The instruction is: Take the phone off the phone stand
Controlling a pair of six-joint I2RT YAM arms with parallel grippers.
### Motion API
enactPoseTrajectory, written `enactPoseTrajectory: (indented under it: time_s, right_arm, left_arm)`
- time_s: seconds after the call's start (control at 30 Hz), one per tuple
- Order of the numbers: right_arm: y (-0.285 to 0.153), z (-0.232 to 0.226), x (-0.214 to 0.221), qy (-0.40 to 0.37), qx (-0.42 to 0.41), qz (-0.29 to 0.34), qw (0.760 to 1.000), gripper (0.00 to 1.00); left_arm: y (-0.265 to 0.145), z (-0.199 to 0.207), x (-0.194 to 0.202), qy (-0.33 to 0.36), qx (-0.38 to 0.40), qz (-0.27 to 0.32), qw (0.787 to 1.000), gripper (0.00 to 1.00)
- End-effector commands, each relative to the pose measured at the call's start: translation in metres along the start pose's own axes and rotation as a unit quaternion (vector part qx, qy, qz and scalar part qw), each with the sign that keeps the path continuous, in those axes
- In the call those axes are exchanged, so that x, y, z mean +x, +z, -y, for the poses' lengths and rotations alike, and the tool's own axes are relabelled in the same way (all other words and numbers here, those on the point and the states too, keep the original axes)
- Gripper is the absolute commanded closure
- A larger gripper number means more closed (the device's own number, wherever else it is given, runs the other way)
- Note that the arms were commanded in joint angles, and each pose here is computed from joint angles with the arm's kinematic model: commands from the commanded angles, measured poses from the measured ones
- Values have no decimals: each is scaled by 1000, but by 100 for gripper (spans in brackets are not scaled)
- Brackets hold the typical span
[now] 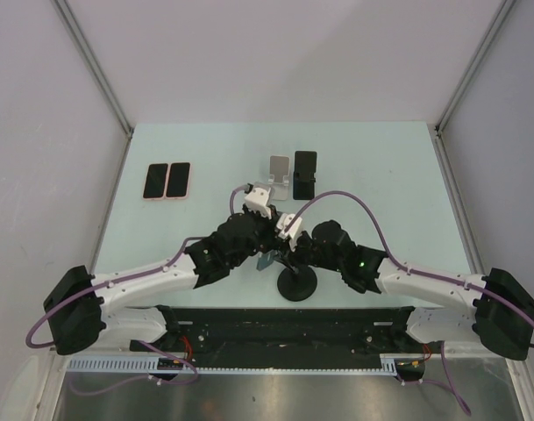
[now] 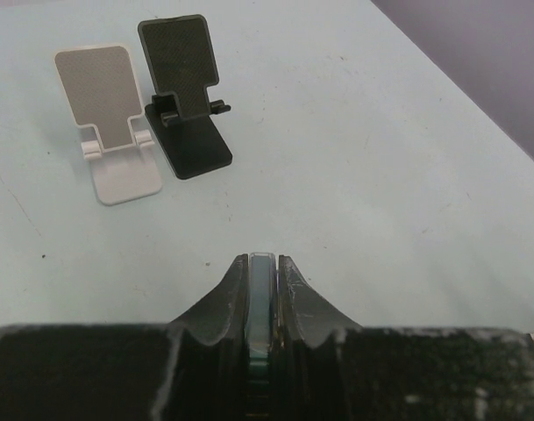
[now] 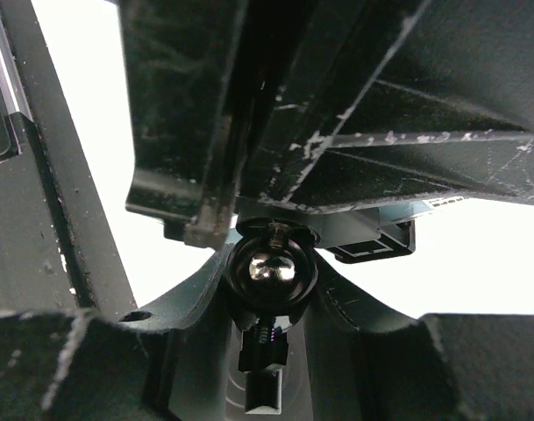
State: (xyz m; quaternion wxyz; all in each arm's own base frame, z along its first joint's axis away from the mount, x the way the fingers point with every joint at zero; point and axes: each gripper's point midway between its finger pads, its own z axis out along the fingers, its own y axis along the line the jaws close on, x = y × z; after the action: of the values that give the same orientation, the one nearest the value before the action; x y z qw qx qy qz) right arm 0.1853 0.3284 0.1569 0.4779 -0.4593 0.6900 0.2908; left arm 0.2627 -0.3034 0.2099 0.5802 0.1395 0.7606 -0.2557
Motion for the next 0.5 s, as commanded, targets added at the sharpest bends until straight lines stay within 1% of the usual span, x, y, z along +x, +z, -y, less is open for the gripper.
enactPoseTrajectory:
  time_s: [0.0, 0.07, 0.13, 0.17, 0.23, 0.27, 0.33, 0.47]
  right_arm:
    - [-2, -13, -63, -35, -49, 92, 994, 100]
    - [-2, 19, -68, -21, -6, 104, 994, 100]
    - [-2, 41, -75, 6, 18, 123, 992, 100]
    - [0, 59, -70, 22, 29, 122, 992, 100]
    - [1, 71, -77, 39, 30, 144, 988, 100]
    - [4, 82, -72, 45, 34, 142, 988, 100]
    - [8, 90, -77, 38, 35, 151, 987, 100]
    - [24, 96, -72, 19, 14, 143, 989, 100]
  left_arm:
    - [-7, -9, -70, -12, -16, 108, 994, 100]
    - [-19, -12, -80, -2, -16, 124, 992, 100]
    - [-26, -16, -81, 9, -16, 130, 991, 100]
    - [-34, -16, -89, 7, -11, 143, 990, 100]
    - [-43, -15, -90, 15, 0, 149, 989, 100]
    - [-45, -16, -90, 16, 2, 150, 989, 100]
    - [-51, -14, -84, 16, 14, 149, 989, 100]
    - [-53, -16, -68, 14, 17, 136, 990, 100]
